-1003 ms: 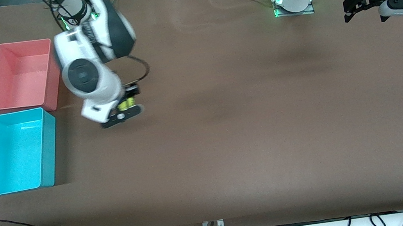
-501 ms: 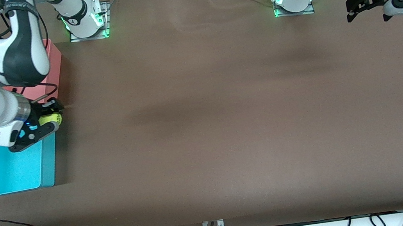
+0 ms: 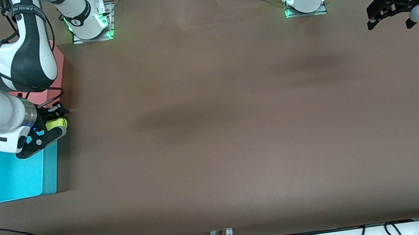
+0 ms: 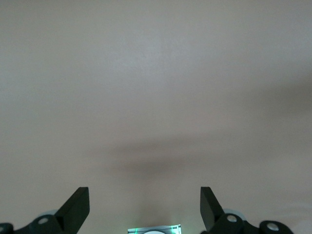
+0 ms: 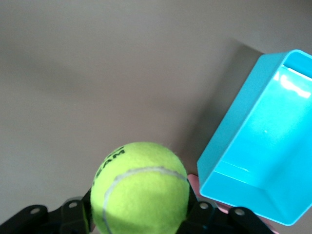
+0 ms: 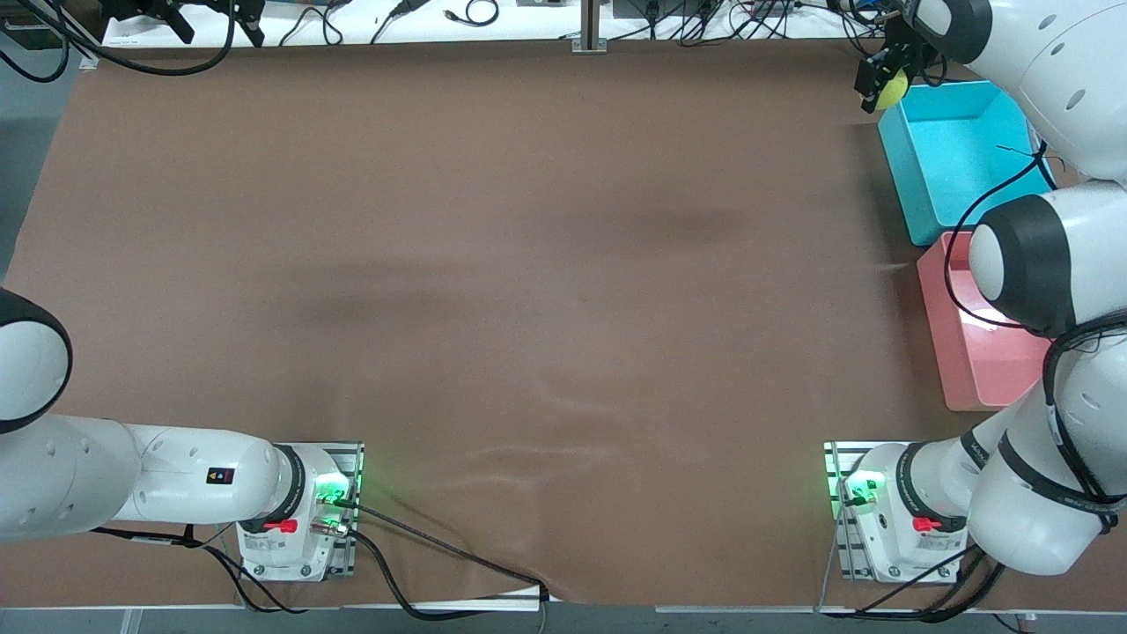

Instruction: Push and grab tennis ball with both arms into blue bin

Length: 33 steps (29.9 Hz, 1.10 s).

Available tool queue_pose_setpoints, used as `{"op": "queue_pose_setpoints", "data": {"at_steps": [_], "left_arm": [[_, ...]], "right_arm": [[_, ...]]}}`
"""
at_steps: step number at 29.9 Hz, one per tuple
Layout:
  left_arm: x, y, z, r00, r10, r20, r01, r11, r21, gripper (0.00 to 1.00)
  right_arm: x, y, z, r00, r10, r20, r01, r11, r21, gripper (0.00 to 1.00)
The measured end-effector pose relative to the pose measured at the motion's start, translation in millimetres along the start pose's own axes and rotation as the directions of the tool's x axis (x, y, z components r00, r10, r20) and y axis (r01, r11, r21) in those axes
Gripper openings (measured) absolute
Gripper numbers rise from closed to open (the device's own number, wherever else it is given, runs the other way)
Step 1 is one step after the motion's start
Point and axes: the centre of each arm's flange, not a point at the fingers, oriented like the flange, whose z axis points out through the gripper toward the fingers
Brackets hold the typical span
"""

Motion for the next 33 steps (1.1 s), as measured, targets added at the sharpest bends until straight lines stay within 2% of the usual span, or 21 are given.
{"op": "queue_pose_setpoints", "data": {"at_steps": [4,11,15,25,33], "left_arm": [[3,-1,1,1.000,-0.002,0.002,0.002,1.000,0.000,1.00],[4,-4,2,1.000,-0.008,0.002,0.008,1.000,-0.001,1.00],[4,-6,2,1.000,-0.012,0.002,0.012,1.000,-0.001,1.00],[4,-7,2,1.000,-0.013,0.002,0.013,1.000,-0.001,1.00],[5,-14,4,1.000,-0.027,0.007,0.027,1.000,-0.002,1.00]], "right_arm": [[3,-2,4,1.000,-0.007,0.005,0.007,1.000,0.005,0.65],[4,36,42,0.996,-0.021,0.089,0.021,1.000,-0.002,0.65],[-2,64,54,0.994,-0.021,0.108,0.023,1.000,-0.017,0.65],[-29,107,66,0.997,-0.010,0.071,0.013,0.999,-0.035,0.65],[-71,149,120,0.998,-0.060,0.001,0.060,0.997,-0.038,0.65]]}}
